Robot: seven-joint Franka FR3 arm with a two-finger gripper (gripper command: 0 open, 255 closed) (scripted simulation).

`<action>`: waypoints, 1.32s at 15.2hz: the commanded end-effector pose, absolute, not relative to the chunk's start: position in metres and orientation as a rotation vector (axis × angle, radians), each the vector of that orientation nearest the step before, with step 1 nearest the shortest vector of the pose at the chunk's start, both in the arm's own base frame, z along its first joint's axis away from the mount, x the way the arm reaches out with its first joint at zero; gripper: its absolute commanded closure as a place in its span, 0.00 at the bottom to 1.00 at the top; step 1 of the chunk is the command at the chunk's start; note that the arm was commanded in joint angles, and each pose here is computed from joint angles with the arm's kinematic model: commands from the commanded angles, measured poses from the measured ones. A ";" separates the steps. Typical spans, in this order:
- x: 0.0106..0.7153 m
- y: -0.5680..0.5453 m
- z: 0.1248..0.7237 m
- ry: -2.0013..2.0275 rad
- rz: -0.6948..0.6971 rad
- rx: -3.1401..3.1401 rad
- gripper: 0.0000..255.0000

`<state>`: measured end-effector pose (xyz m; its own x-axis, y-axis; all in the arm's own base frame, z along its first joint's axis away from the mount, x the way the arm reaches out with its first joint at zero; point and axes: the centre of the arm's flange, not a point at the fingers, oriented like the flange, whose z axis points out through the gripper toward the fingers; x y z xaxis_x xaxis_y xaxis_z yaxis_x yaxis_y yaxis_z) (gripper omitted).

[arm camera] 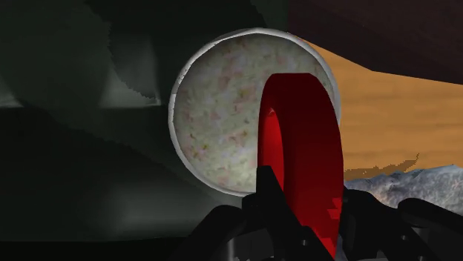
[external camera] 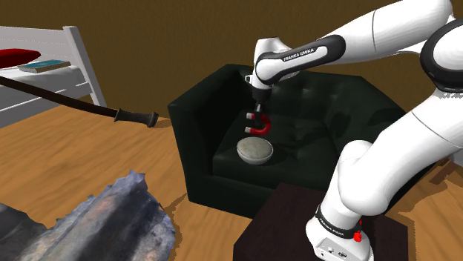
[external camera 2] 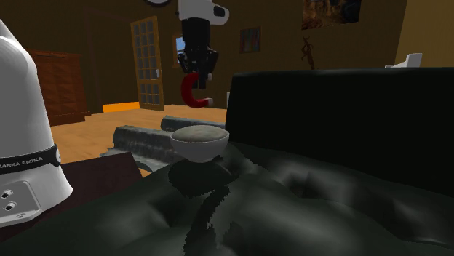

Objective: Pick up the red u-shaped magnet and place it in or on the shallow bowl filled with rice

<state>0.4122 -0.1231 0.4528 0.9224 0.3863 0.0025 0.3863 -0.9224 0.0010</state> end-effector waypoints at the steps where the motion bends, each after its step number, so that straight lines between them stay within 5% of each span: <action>1: 0.412 -0.123 0.442 0.619 0.005 3.079 1.00; 17: 0.412 -0.123 0.397 0.619 0.005 3.079 1.00; 18: 0.412 -0.123 0.397 0.619 0.005 3.079 0.00; 20: 0.412 -0.123 0.397 0.619 0.005 3.079 0.00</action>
